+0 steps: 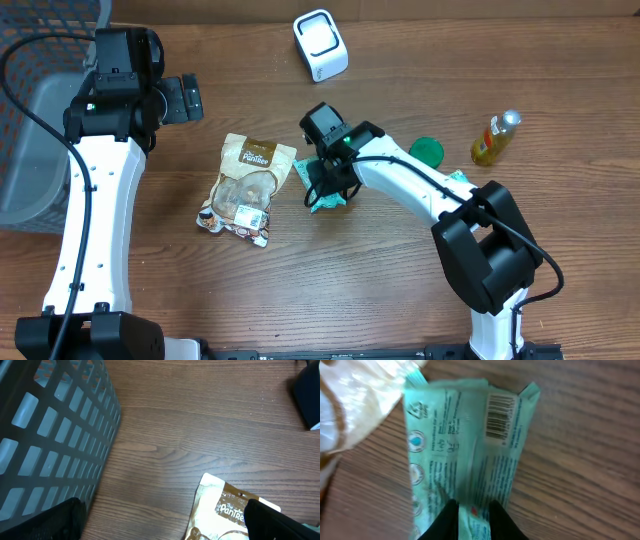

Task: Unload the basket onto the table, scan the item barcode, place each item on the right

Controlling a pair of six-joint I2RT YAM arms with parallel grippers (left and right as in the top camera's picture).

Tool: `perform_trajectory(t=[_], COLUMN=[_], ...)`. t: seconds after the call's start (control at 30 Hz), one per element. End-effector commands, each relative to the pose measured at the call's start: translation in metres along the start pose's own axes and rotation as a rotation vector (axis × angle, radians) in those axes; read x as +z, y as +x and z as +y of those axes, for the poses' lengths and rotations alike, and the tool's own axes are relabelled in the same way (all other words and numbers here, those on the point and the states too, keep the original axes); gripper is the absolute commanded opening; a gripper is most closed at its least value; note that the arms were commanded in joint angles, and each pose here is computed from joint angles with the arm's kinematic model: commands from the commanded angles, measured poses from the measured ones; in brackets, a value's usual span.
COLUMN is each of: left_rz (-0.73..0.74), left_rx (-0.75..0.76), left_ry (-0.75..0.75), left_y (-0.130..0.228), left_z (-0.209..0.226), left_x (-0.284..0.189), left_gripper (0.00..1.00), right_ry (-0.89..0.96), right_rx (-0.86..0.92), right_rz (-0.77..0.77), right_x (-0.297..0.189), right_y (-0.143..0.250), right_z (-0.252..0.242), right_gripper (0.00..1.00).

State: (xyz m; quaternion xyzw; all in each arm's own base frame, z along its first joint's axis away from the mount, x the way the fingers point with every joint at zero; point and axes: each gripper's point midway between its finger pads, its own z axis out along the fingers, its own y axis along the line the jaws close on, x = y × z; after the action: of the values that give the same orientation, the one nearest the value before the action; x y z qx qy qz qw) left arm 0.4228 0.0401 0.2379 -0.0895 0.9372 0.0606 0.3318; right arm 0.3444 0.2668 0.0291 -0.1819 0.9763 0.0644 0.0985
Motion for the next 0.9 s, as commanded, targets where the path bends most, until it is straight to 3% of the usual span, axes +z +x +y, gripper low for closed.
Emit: perform_trajectory(t=[0.0, 0.07, 0.2, 0.3, 0.53, 0.87], left_rz=[-0.006, -0.006, -0.006, -0.006, -0.006, -0.006], left_rx=[0.012, 0.012, 0.012, 0.012, 0.012, 0.012], left_ry=[0.001, 0.001, 0.001, 0.002, 0.001, 0.001], left_y=[-0.002, -0.002, -0.002, -0.002, -0.002, -0.002], left_z=[-0.002, -0.002, -0.002, -0.003, -0.002, -0.002], left_x=[-0.001, -0.001, -0.001, -0.001, -0.001, -0.001], left_gripper=[1.00, 1.00, 1.00, 1.00, 1.00, 1.00], right_ry=[0.009, 0.009, 0.020, 0.032, 0.017, -0.095], right_rx=[0.027, 0.027, 0.027, 0.029, 0.036, 0.136], right_rz=[-0.017, -0.014, -0.016, -0.046, -0.069, 0.024], right_x=[-0.002, 0.003, 0.008, 0.002, -0.028, -0.036], right_y=[0.004, 0.008, 0.010, -0.001, -0.024, -0.008], right_z=[-0.004, -0.005, -0.010, -0.014, -0.008, 0.016], right_gripper=[0.18, 0.18, 0.39, 0.44, 0.50, 0.52])
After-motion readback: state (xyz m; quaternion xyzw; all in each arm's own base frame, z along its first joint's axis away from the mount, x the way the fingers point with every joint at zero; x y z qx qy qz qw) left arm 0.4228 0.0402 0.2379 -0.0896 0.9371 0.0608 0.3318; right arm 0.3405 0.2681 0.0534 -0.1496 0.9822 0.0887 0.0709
